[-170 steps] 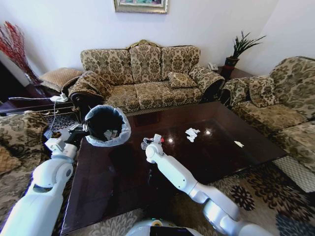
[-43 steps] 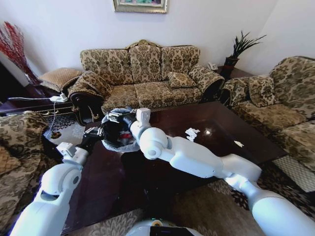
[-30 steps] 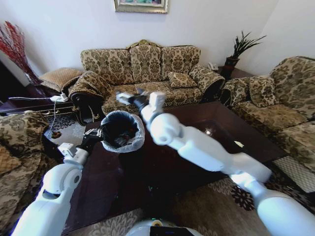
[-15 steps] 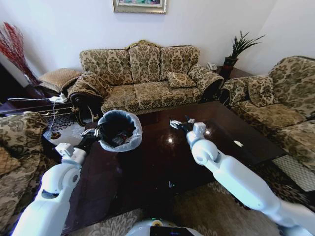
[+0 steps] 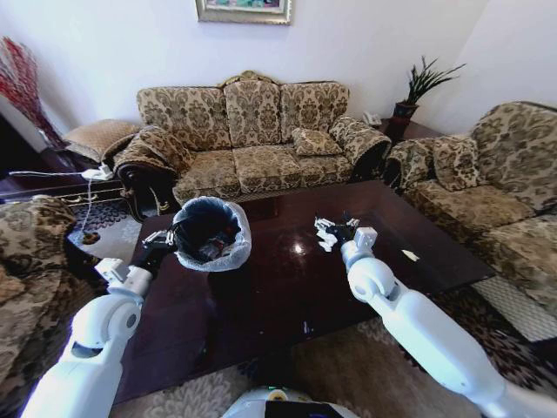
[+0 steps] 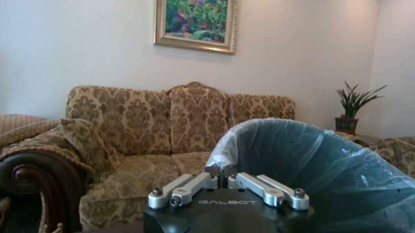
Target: Move to the front of the table and place the trash on the table into the trash bin.
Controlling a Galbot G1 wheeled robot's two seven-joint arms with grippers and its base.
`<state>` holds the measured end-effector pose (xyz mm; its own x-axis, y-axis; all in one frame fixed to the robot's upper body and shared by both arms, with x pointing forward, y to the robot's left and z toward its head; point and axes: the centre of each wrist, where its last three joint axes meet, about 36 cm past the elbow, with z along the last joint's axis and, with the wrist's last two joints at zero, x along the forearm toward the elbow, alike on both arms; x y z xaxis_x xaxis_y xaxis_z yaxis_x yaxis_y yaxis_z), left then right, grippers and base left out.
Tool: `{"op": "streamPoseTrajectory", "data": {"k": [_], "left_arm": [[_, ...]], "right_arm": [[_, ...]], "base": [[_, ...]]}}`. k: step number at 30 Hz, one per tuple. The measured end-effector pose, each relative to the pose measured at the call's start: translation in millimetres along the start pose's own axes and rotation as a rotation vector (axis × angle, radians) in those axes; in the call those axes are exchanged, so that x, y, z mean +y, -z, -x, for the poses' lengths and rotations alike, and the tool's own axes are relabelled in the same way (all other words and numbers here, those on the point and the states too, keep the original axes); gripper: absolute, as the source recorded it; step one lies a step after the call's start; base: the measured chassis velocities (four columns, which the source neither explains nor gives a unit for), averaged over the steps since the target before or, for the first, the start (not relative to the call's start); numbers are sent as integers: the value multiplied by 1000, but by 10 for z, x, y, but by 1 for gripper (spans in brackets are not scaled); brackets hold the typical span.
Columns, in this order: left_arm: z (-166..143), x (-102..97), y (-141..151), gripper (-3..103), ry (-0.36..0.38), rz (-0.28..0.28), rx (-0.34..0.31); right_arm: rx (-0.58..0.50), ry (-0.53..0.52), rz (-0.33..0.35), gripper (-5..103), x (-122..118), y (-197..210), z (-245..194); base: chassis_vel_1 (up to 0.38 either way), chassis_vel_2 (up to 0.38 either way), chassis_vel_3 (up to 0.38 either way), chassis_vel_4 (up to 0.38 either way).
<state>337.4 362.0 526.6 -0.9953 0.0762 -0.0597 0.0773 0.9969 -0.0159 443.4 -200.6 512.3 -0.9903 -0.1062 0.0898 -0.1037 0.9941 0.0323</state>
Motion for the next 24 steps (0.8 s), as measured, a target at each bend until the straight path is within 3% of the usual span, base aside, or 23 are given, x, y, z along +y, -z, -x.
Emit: {"op": "streamPoseTrajectory", "data": {"k": [6,12,16,20,24], "left_arm": [[0,-46,8,2,-8,-3,-6],[-14,-96,26,2,-11,-8,-22],[-35,-118,8,2,-21,-2,-29],[-20,-161,-2,2,-38,-1,-28],[-18,-179,-1,2,-43,2,-27]], "right_arm": [[-9,-19,-16,100,-19,-70,43],[62,-33,-30,100,-113,-376,378],[113,-25,-29,100,-165,-643,669],[169,-22,25,100,-110,-856,1019],[207,-18,14,100,-98,-1021,1290]], "base": [[-237,-272,352,370],[-180,-179,299,240],[-69,-62,32,57],[18,13,-2,0],[59,65,3,-6]]}}
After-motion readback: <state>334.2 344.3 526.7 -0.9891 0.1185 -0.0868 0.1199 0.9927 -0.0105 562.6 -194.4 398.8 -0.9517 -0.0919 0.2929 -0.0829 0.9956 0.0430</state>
